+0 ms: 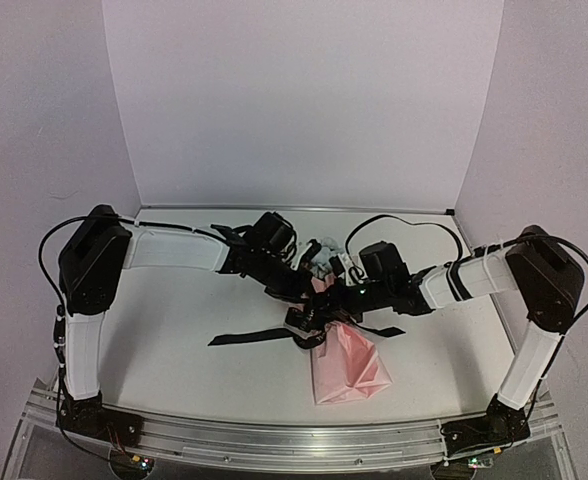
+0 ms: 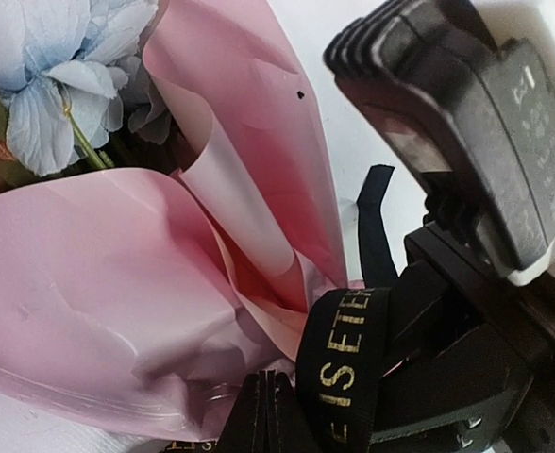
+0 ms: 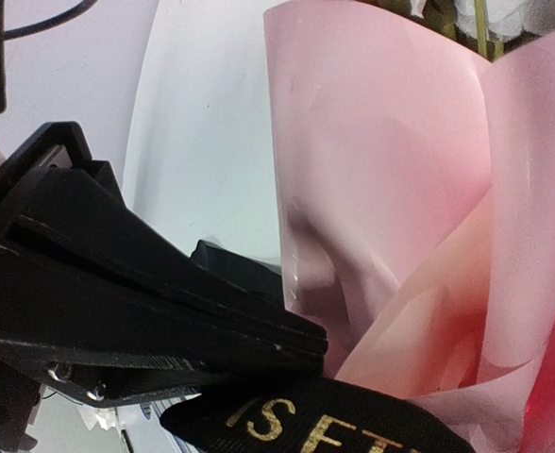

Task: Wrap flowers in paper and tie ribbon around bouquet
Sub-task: Cross the ribbon over the folded bouquet.

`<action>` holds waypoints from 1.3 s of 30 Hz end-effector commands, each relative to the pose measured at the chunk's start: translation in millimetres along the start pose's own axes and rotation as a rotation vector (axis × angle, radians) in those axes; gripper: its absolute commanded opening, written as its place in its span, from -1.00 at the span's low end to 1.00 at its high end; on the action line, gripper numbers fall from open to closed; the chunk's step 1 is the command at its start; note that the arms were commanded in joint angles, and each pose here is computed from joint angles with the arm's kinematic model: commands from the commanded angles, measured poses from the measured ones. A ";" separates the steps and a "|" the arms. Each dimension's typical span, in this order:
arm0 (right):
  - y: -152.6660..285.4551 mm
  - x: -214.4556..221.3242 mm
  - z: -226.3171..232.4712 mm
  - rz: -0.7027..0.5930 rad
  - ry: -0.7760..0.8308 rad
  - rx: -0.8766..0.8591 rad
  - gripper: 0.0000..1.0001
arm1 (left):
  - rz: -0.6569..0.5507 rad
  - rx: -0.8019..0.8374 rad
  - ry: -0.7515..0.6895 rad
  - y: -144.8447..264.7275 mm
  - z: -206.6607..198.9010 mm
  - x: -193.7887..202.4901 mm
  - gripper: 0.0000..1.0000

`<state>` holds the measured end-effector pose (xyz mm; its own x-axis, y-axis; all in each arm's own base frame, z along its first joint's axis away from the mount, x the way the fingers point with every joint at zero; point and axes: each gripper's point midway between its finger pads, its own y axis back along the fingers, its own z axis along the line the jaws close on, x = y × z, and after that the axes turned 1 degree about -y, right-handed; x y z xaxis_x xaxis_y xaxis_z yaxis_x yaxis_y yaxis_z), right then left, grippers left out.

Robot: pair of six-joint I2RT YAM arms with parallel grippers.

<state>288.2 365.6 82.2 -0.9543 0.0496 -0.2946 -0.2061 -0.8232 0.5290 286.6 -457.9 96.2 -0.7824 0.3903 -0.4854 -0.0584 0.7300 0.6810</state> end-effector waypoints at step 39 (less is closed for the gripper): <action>19.4 -2.7 -17.3 -0.060 0.054 0.134 -1.00 | -0.101 0.114 -0.126 31.0 -36.5 -13.1 -0.30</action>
<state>280.1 335.4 72.2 -0.9428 0.0596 -0.3280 -0.2625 -0.7391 0.6204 278.8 -454.3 120.1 -0.7415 0.3702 -0.5595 -0.0767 0.7818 0.6189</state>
